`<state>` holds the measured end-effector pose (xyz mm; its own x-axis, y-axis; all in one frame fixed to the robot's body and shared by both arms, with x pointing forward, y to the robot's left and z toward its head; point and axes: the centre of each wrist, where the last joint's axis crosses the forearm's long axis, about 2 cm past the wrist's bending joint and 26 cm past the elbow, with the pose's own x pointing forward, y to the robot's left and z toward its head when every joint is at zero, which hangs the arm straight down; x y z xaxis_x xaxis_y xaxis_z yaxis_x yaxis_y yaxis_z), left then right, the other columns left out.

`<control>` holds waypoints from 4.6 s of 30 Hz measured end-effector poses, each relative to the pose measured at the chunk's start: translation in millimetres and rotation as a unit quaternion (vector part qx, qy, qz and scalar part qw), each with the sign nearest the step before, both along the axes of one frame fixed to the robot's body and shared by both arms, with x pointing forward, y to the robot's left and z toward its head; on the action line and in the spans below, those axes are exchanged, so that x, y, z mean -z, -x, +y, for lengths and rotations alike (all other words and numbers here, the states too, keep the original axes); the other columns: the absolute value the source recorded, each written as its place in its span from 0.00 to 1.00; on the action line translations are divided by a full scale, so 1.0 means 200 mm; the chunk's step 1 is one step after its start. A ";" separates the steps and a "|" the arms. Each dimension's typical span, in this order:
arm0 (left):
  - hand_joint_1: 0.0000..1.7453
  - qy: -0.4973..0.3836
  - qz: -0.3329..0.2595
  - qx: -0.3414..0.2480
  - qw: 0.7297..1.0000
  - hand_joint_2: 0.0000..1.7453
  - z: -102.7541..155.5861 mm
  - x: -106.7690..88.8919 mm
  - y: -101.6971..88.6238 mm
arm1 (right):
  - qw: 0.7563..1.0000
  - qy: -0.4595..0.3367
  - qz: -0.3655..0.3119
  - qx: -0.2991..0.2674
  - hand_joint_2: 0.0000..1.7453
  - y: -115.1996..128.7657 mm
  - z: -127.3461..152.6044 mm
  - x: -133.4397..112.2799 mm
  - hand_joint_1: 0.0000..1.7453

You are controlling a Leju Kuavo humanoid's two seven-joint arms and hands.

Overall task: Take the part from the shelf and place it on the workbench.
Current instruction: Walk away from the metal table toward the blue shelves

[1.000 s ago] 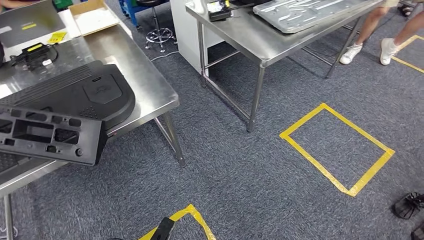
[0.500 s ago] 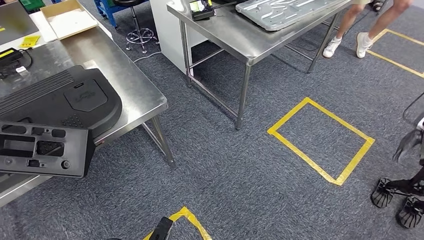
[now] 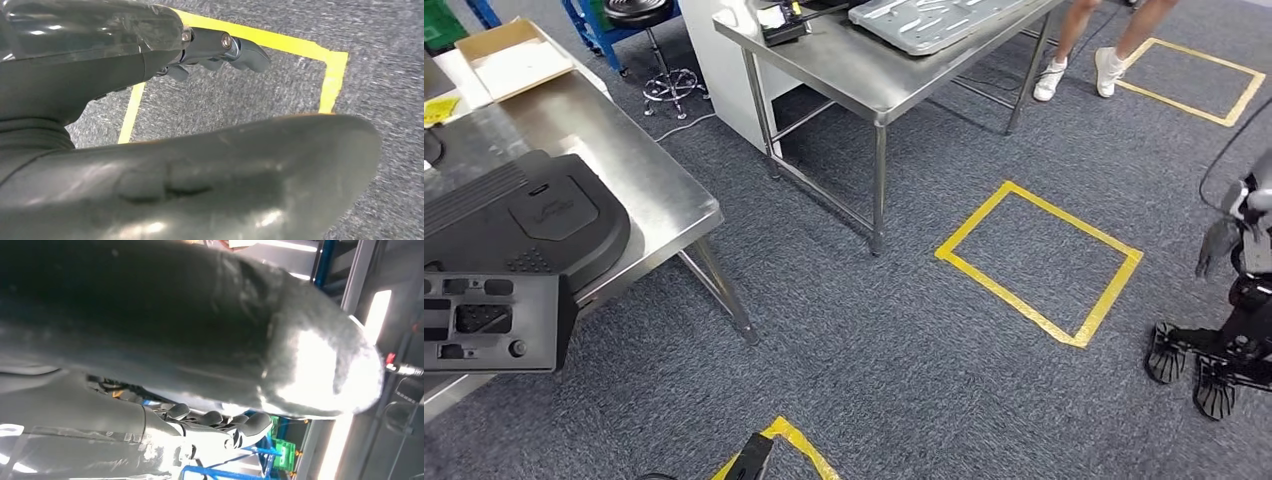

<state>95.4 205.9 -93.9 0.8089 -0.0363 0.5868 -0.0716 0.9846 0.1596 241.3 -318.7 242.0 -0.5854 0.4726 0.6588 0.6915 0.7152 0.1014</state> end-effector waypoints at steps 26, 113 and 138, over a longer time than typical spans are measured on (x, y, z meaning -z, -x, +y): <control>0.00 0.004 0.000 0.005 1.000 0.00 0.00 0.00 -0.01 | 1.000 0.003 0.002 0.002 0.00 0.00 0.00 0.00 0.00; 0.00 0.005 0.004 0.007 1.000 0.00 0.01 0.00 0.00 | 1.000 0.001 0.005 0.002 0.00 0.01 0.00 -0.01 0.00; 0.00 0.002 0.005 0.010 1.000 0.00 0.02 0.00 -0.01 | 1.000 0.003 0.006 0.004 0.00 0.02 0.00 0.00 0.00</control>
<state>97.4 208.9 -94.1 0.8138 -0.0501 0.5790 -0.0499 0.9866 0.1555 236.6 -318.2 242.9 -0.5743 0.4813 0.6622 0.6979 0.7107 0.0887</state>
